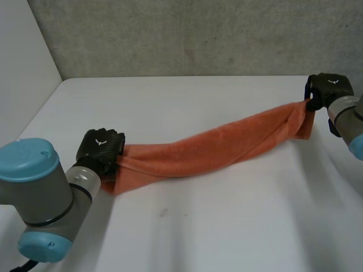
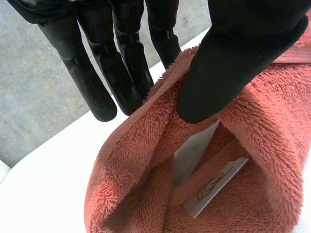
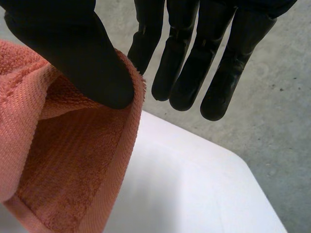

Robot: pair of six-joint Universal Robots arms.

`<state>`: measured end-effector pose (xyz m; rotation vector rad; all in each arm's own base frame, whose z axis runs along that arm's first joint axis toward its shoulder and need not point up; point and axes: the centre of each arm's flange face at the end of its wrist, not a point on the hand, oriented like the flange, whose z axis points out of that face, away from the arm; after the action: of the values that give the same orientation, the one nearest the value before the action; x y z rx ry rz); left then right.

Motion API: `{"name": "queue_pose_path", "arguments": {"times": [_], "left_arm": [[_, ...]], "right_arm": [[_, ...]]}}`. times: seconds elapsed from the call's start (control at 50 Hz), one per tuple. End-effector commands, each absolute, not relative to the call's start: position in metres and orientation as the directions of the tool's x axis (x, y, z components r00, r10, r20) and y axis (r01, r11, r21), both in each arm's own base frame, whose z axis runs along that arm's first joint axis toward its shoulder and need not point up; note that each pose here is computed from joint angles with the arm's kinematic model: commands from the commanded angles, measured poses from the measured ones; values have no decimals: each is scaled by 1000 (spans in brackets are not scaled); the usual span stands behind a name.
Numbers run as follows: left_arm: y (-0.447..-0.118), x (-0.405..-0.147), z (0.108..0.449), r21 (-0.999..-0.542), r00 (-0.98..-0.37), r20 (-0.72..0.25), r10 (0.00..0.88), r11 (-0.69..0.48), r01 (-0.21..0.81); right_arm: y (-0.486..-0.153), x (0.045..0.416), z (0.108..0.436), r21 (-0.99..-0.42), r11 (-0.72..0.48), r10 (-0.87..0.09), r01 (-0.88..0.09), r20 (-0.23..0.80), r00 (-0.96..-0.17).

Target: Fold the laundry

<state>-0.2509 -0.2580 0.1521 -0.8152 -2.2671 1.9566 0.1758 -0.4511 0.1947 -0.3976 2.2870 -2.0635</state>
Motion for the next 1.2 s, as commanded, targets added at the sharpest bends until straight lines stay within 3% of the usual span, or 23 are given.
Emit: {"name": "queue_pose_path", "arguments": {"times": [0.02, 0.18, 0.32, 0.38, 0.46, 0.48, 0.52, 0.62, 1.04, 1.2], "left_arm": [[-264, -248, 152, -933, -868, -302, 393, 66, 354], [-265, -248, 156, -935, -867, -302, 396, 55, 350], [-285, -229, 162, -938, -893, -294, 340, 75, 337], [-290, -221, 160, -947, -907, -242, 344, 122, 299], [-303, -204, 163, -966, -939, -72, 336, 212, 150], [-303, -204, 163, -966, -939, -72, 336, 213, 150], [-307, -200, 163, -961, -942, 54, 330, 273, 40], [-314, -198, 163, -948, -933, 162, 320, 312, -58], [-359, -202, 147, -965, -934, 151, 323, 253, -69], [-365, -204, 138, -970, -937, 87, 338, 243, -3]], "right_arm": [[-449, 176, 194, -981, 91, -218, -174, 150, -964], [-449, 175, 190, -979, 105, -219, -176, 150, -964], [-443, 174, 185, -976, 130, -237, -172, 138, -962], [-440, 174, 185, -976, 136, -247, -172, 134, -960], [-429, 177, 180, -972, 163, -286, -168, 116, -951], [-425, 178, 178, -971, 173, -293, -166, 110, -950], [-423, 178, 177, -970, 178, -298, -167, 109, -948], [-420, 179, 176, -968, 187, -303, -167, 105, -947], [-412, 181, 171, -962, 209, -315, -173, 101, -944], [-411, 181, 170, -961, 211, -316, -177, 104, -943]]}}
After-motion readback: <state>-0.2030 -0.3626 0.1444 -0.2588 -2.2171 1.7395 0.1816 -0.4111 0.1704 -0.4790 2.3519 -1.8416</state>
